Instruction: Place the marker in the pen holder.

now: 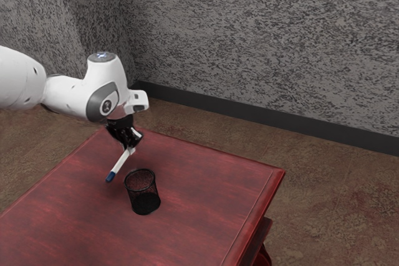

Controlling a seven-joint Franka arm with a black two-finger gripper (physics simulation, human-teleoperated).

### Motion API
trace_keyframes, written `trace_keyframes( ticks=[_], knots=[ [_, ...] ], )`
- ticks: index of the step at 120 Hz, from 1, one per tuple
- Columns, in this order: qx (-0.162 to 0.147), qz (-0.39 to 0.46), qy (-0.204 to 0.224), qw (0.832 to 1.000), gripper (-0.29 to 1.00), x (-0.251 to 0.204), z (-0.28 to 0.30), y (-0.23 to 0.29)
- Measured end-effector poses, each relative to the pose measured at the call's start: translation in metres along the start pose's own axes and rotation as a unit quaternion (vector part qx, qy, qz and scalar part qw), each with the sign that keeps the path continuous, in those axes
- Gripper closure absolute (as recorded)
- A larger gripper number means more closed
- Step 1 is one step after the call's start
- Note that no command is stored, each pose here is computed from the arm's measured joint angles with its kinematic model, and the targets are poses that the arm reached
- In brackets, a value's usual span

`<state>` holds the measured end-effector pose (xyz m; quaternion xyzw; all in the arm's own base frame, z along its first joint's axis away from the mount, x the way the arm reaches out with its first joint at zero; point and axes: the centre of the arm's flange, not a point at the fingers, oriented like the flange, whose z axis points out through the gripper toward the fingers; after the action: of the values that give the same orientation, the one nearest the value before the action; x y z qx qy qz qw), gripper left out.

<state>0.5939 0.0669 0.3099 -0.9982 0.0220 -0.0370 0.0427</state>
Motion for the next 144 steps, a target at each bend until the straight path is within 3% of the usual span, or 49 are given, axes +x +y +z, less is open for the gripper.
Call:
trace_keyframes(
  ticks=[16, 29, 52, 68, 88, 144],
  knots=[
    [-0.001, 0.002, 0.059, 0.998, 0.72, 0.014, -0.075, 0.0],
    [-0.008, 0.01, 0.116, 0.993, 0.72, -0.004, -0.123, 0.01],
    [-0.017, 0.052, 0.218, 0.974, 0.72, -0.05, -0.17, 0.058],
    [-0.019, 0.074, 0.264, 0.962, 0.72, -0.076, -0.183, 0.08],
    [-0.022, 0.083, 0.277, 0.957, 0.71, -0.104, -0.175, 0.089],
    [-0.027, 0.105, 0.237, 0.966, 0.68, -0.125, -0.11, 0.105]
  ],
)
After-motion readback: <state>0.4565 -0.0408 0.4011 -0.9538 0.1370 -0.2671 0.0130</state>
